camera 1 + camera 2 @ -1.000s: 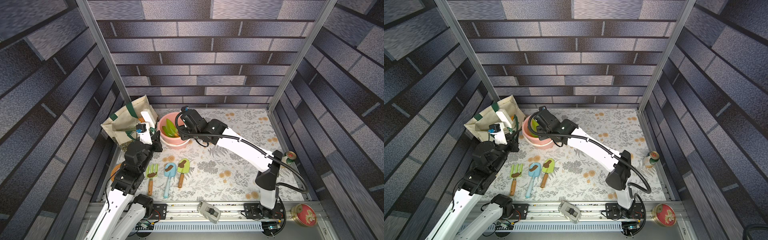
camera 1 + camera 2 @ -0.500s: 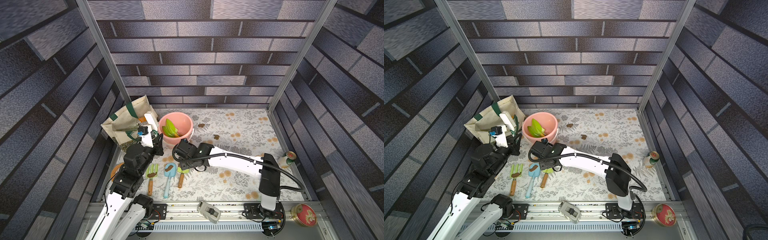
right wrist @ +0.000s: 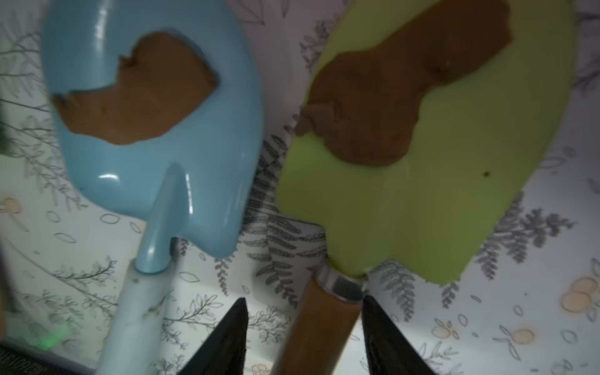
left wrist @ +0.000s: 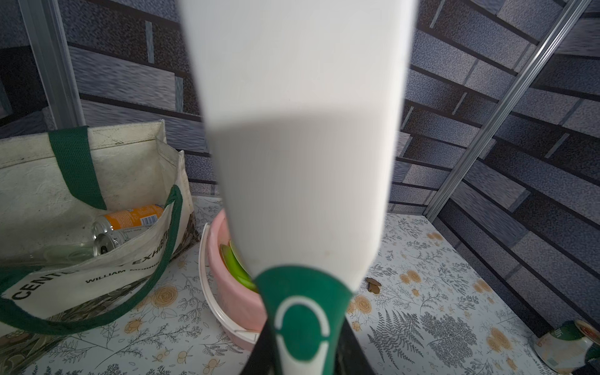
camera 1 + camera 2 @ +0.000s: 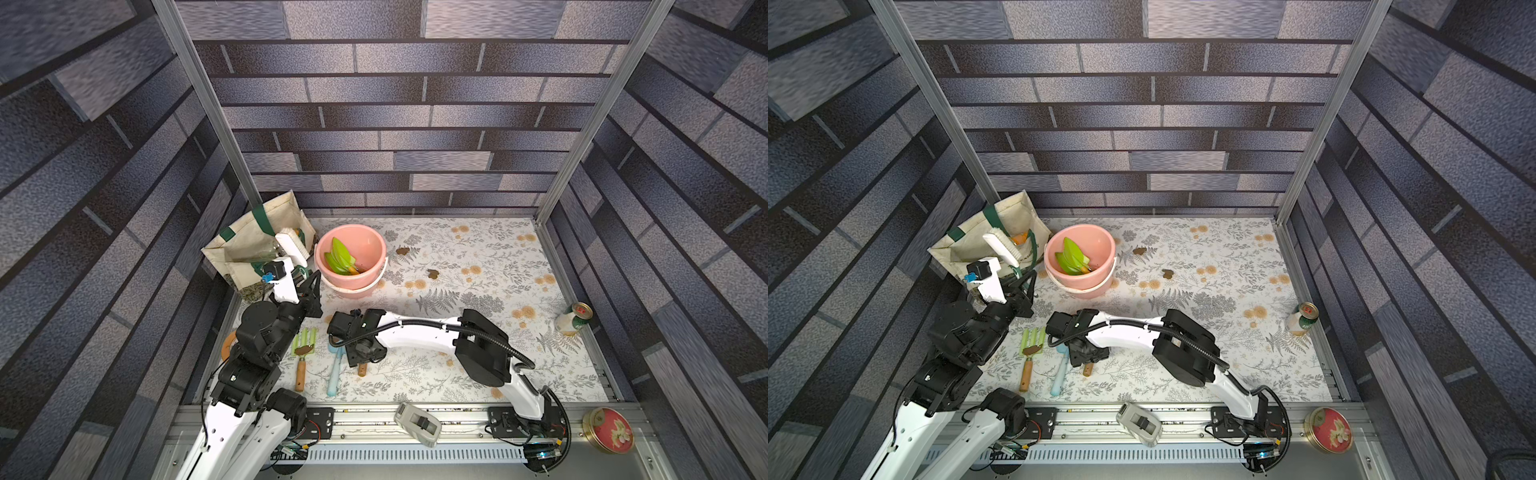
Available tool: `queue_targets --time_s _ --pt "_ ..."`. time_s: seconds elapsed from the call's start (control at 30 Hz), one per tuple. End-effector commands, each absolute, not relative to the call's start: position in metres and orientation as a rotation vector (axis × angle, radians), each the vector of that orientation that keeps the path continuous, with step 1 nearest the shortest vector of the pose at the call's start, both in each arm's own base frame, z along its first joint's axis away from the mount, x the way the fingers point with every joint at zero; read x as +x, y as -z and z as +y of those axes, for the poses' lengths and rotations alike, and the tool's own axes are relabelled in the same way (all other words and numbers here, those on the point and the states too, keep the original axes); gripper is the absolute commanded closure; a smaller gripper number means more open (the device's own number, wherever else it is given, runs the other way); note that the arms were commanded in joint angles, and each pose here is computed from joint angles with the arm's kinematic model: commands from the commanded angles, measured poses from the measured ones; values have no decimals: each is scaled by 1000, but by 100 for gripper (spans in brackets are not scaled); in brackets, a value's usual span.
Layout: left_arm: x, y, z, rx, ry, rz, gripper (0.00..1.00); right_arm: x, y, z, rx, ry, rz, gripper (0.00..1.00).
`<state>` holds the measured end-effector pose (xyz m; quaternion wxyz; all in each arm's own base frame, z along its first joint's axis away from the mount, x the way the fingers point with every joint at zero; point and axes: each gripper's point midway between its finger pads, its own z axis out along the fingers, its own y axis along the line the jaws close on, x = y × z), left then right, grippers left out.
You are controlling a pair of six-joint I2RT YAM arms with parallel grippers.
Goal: Brush the soil off the hand trowel and place it into the bucket
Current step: Pick up the hand trowel from the center of the board.
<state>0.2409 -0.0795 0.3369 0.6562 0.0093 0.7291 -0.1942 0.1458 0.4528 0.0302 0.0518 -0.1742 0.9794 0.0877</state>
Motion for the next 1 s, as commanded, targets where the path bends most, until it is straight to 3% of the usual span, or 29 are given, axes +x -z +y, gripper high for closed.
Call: queue_targets --time_s 0.0,0.53,0.8,0.97 --pt "233 -351 -79 9 482 1585 100 134 -21 443 -499 -197 3039 45" --pt "222 -356 -82 42 473 1568 100 129 -21 400 -454 -102 3031 57" --pt "225 -351 -87 60 463 1597 99 132 -40 388 -521 -41 2966 84" --pt "229 -346 -89 77 440 1631 99 146 -85 367 -582 25 2843 89"
